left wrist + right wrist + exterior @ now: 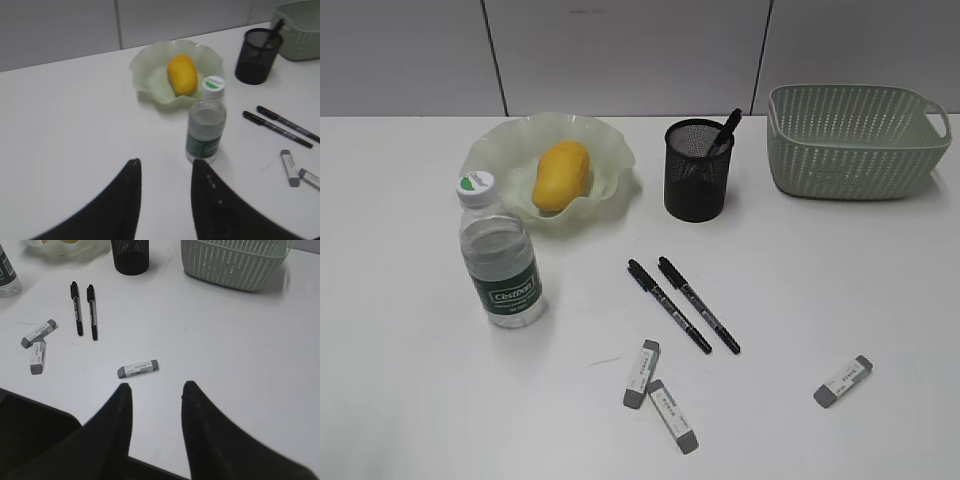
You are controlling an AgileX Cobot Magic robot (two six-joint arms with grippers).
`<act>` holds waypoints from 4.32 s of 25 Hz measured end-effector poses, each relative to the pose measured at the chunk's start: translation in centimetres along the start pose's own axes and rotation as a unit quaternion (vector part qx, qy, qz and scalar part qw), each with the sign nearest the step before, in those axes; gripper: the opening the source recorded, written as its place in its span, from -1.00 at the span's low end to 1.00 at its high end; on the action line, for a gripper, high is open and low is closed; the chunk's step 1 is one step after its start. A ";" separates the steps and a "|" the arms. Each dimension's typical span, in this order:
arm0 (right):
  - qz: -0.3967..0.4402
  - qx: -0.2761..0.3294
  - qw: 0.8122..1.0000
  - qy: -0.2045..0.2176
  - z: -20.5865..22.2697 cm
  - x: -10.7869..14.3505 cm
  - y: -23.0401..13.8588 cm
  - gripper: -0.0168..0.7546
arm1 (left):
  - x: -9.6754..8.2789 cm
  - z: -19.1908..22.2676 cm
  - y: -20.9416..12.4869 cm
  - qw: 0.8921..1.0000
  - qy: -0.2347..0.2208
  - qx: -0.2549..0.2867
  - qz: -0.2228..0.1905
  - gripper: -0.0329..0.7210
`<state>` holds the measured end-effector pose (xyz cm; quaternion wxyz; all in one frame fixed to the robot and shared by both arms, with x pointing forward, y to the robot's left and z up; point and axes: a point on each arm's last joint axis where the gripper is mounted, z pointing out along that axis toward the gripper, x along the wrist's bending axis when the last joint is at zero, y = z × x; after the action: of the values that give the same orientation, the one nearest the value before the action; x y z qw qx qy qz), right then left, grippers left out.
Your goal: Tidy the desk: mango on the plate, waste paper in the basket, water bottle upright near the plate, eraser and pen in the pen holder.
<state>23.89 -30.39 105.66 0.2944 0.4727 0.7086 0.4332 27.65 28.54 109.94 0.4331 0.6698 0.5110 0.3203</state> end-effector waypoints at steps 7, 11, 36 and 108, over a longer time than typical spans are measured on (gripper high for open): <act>0.000 -0.002 1.000 0.000 0.0 0.0 0.0 -0.23 | -1.1 7.0 6.8 0.994 -0.101 0.034 0.014 -0.27; -0.001 -0.002 1.000 0.000 0.0 0.0 0.0 -0.24 | -4.6 12.5 8.9 0.978 -0.186 0.083 0.045 -0.27; -0.002 -0.002 1.000 0.000 0.0 0.0 0.0 -0.29 | -23.6 38.6 -1.8 0.925 0.046 0.357 -0.126 0.08; -0.002 -0.003 1.000 0.000 -0.1 0.0 0.0 -0.32 | -22.1 47.8 7.1 0.991 -0.094 -0.038 -0.086 -0.69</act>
<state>23.85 -30.41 105.68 0.2971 0.4704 0.7081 0.4348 66.23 -5.55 96.62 0.5306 0.6334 0.5111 0.2365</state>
